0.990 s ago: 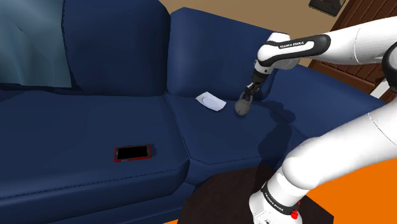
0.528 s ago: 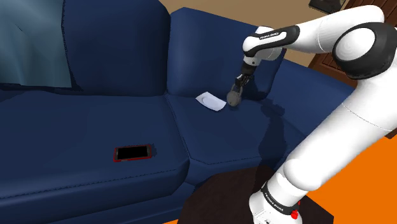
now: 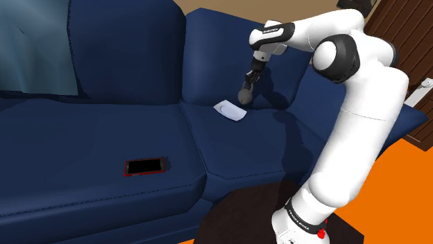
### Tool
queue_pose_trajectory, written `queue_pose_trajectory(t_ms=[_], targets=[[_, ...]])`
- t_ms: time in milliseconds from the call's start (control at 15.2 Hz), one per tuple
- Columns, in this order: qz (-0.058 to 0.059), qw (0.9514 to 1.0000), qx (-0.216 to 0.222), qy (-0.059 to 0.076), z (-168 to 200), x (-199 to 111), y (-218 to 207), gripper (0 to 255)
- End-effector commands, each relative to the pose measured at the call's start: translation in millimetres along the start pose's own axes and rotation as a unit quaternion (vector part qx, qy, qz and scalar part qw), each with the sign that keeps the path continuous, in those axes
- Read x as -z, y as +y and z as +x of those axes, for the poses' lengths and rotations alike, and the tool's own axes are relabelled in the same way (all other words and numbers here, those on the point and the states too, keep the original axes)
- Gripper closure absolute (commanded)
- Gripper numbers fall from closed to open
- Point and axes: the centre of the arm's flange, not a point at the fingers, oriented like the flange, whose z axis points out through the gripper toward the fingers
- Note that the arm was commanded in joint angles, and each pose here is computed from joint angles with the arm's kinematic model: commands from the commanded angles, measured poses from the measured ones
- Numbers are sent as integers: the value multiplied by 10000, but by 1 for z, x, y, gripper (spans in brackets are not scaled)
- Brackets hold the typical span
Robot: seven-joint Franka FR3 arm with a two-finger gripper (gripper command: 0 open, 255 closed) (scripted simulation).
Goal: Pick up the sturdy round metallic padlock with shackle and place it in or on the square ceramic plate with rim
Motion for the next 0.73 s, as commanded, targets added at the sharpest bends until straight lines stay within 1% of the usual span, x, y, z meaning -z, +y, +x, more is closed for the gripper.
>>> queue_pose_trajectory(t_ms=[0, 330, 660], targets=[[5, 10000, 6, 3, 28, 1, 4, 255], [5, 10000, 6, 3, 90, 6, 14, 255], [5, 10000, 6, 3, 89, -21, 14, 255]])
